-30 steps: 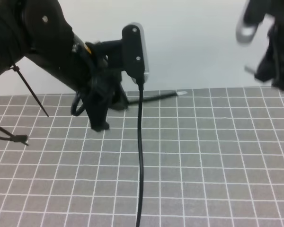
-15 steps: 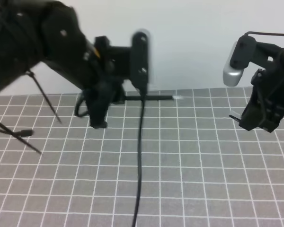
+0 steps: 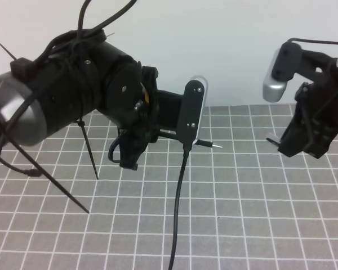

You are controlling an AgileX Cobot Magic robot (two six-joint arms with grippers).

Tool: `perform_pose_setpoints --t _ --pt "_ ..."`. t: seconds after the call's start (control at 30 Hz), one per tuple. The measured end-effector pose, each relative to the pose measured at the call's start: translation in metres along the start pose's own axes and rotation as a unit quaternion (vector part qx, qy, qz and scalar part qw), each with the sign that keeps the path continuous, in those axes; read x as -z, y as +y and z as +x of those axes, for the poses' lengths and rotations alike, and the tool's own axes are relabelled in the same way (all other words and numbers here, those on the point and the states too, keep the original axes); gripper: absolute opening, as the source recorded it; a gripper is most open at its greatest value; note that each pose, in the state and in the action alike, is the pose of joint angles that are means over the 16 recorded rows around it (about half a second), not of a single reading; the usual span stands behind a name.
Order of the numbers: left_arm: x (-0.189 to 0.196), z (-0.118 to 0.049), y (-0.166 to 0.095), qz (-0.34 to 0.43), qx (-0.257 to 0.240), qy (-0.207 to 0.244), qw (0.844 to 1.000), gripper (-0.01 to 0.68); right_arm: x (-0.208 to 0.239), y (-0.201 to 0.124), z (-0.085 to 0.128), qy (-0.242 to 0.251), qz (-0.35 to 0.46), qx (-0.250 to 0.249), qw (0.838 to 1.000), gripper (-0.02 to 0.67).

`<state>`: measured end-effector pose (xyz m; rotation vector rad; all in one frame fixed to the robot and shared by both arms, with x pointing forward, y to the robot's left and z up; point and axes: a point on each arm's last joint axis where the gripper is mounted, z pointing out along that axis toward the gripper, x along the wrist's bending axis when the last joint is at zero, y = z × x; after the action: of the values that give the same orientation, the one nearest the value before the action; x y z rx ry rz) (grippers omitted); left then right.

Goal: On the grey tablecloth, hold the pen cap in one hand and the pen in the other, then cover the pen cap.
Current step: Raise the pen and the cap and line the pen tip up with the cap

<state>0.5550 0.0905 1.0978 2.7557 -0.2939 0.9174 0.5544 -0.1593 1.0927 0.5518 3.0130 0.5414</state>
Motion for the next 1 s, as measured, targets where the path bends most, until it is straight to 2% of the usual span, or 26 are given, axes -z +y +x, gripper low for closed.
perform_pose_setpoints --t 0.43,1.0 --pt "-0.015 0.004 0.001 0.001 -0.010 0.030 0.999 0.043 -0.008 0.014 0.014 0.013 0.002 0.032 0.999 -0.004" --pt "-0.018 0.003 0.010 -0.003 -0.038 0.045 0.998 0.043 -0.031 0.014 0.001 0.014 0.021 0.044 0.999 -0.004"
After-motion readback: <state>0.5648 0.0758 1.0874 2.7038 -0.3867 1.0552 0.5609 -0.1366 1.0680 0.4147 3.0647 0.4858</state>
